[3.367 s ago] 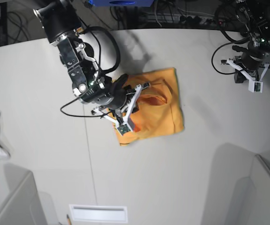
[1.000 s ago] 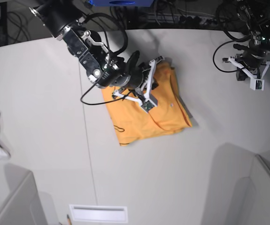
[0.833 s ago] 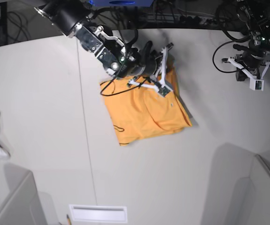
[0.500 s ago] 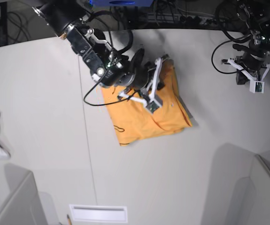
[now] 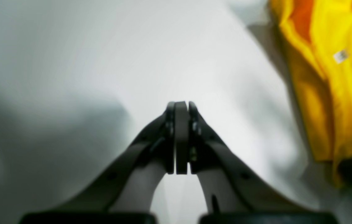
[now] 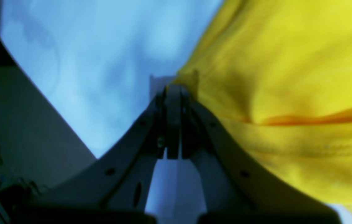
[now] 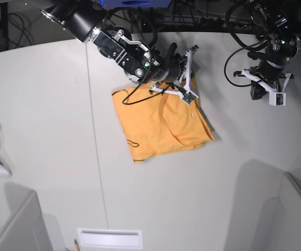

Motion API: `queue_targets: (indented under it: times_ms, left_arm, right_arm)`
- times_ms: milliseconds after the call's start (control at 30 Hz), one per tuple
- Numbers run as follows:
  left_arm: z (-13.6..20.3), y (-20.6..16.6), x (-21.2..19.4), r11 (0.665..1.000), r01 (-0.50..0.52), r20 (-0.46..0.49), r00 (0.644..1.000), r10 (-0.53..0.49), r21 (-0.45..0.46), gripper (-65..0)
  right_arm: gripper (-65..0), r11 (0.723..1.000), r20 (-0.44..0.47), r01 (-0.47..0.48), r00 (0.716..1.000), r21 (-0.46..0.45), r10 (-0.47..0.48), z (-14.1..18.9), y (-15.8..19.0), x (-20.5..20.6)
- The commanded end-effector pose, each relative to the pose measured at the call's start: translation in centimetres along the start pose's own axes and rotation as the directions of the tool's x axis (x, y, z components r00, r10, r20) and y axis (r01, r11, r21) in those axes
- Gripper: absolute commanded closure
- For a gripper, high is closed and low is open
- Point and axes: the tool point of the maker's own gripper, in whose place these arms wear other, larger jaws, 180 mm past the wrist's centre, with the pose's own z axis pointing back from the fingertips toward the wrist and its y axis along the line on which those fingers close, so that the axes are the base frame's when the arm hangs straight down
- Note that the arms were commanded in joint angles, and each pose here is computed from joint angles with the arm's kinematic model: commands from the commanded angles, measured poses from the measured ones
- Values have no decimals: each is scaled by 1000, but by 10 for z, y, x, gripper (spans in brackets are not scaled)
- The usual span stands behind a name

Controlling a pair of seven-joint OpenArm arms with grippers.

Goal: Fold the T-shirt properly

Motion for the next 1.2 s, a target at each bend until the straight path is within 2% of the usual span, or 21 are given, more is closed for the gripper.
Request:
queue_targets:
  times_ms: [0,100,200,300,467,500,567,633,700,733,867,1033,1167]
  left_arm:
    - [3,-3,13,1000,-11,54,998,12,-24,0]
    - [8,-17,27,986,-101,124,985,117,-131,0]
    - [13,-27,32,967,-152,147,972,184,-206,0]
    - [13,-31,34,961,-160,152,969,197,-225,0]
    - [11,-39,32,951,-194,154,960,235,-241,0]
    - [11,-39,33,951,-193,156,959,235,-243,-72]
    - [6,-50,37,944,-185,154,960,233,-274,-281]
    - [-3,-63,34,931,-189,128,963,238,-312,-459]
    - [-14,-79,29,914,-197,95,965,245,-354,-597]
    - [-19,-85,26,906,-205,76,965,250,-371,-643]
    - [-38,-107,15,874,-240,12,963,270,-423,-650]
    - [-58,-113,8,852,-361,-62,929,366,-380,-647]
    - [-68,-132,11,837,-393,-104,918,383,-380,-645]
  right_arm:
    - [0,999,86,-24,996,22,22,9,10,27]
    - [0,999,153,-51,987,20,47,29,12,43]
    - [0,999,212,-27,977,-33,33,56,-13,54]
    - [0,993,246,62,969,-96,-36,78,-48,56]
    - [0,959,320,204,938,-199,-134,114,-105,49]
    - [0,953,326,217,935,-213,-140,117,-113,48]
    - [0,949,328,225,934,-223,-144,120,-117,46]
    - [0,948,330,227,933,-224,-145,121,-118,46]
    - [0,948,329,228,933,-224,-147,120,-118,46]
    - [0,948,327,229,933,-223,-149,120,-118,45]
    - [0,947,324,234,933,-220,-155,119,-117,42]
    - [0,947,325,234,933,-220,-155,119,-117,42]
    - [0,939,342,254,925,-232,-166,124,-125,43]
